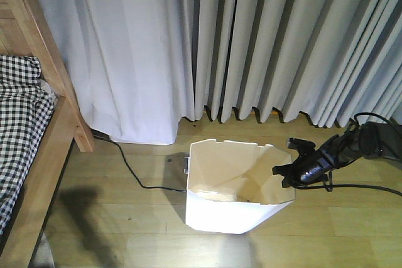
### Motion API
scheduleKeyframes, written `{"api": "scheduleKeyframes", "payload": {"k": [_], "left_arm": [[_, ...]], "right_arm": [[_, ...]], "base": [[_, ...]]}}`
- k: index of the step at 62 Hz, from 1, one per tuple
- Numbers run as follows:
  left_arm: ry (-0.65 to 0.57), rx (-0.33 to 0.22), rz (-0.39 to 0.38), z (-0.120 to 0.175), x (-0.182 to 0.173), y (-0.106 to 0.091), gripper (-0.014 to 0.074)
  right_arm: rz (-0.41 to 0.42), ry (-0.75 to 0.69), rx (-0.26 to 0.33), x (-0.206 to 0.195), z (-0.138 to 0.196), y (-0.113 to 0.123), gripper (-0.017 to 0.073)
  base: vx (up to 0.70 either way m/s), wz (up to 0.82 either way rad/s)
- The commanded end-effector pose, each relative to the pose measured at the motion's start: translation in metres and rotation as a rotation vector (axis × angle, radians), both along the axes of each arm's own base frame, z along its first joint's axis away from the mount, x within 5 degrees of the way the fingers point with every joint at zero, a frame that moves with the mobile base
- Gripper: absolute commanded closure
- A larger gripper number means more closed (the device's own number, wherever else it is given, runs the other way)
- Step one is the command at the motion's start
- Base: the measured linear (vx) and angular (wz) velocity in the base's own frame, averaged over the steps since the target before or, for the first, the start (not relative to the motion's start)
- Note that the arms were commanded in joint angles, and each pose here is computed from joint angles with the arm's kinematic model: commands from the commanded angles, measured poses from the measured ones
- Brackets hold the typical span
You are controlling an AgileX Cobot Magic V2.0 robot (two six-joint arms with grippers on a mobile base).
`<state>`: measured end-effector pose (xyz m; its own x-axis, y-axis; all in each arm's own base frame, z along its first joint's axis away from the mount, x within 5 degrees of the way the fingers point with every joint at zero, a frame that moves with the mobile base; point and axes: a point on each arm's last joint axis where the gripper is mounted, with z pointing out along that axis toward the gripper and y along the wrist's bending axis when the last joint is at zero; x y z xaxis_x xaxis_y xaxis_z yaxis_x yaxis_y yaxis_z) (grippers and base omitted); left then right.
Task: Move trash bin to bedside with robot
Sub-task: 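Lower the held bin onto the floor beside the bed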
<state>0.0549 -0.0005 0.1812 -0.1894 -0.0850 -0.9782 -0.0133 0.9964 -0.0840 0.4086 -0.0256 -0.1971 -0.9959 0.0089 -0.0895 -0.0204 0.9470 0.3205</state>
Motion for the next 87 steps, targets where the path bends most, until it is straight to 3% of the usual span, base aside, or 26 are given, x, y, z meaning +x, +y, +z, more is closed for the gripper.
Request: {"api": "scheduleKeyframes", "payload": {"k": [1, 7, 22, 29, 45, 58, 69, 87], "left_arm": [[-0.071, -0.01, 0.004, 0.003, 0.0, 0.0, 0.0599], [-0.071, -0.01, 0.004, 0.003, 0.0, 0.0, 0.0599], [-0.071, -0.01, 0.004, 0.003, 0.0, 0.0, 0.0599], [-0.071, -0.01, 0.004, 0.003, 0.0, 0.0, 0.0599], [-0.071, -0.01, 0.004, 0.003, 0.0, 0.0, 0.0599], [-0.071, -0.01, 0.004, 0.003, 0.0, 0.0, 0.0599], [-0.071, -0.01, 0.004, 0.003, 0.0, 0.0, 0.0599], [-0.071, -0.01, 0.004, 0.003, 0.0, 0.0, 0.0599]], "right_arm": [[-0.001, -0.034, 0.111, 0.028, 0.036, 0.006, 0.0562], [0.002, -0.034, 0.111, 0.029, 0.032, 0.006, 0.0561], [0.013, -0.032, 0.021, 0.027, 0.024, -0.001, 0.0553], [0.0, -0.014, 0.01, 0.027, 0.019, -0.003, 0.0547], [0.021, 0.014, 0.055, 0.029, 0.009, 0.001, 0.0534], [0.022, 0.007, 0.055, 0.031, 0.008, 0.0, 0.05], [0.03, 0.008, 0.049, 0.031, 0.008, 0.0, 0.0427], [0.062, 0.008, 0.024, 0.03, 0.007, -0.002, 0.0207]], "base": [[0.0, 0.0], [0.0, 0.0], [0.0, 0.0], [0.0, 0.0], [0.0, 0.0], [0.0, 0.0], [0.0, 0.0], [0.0, 0.0]]}}
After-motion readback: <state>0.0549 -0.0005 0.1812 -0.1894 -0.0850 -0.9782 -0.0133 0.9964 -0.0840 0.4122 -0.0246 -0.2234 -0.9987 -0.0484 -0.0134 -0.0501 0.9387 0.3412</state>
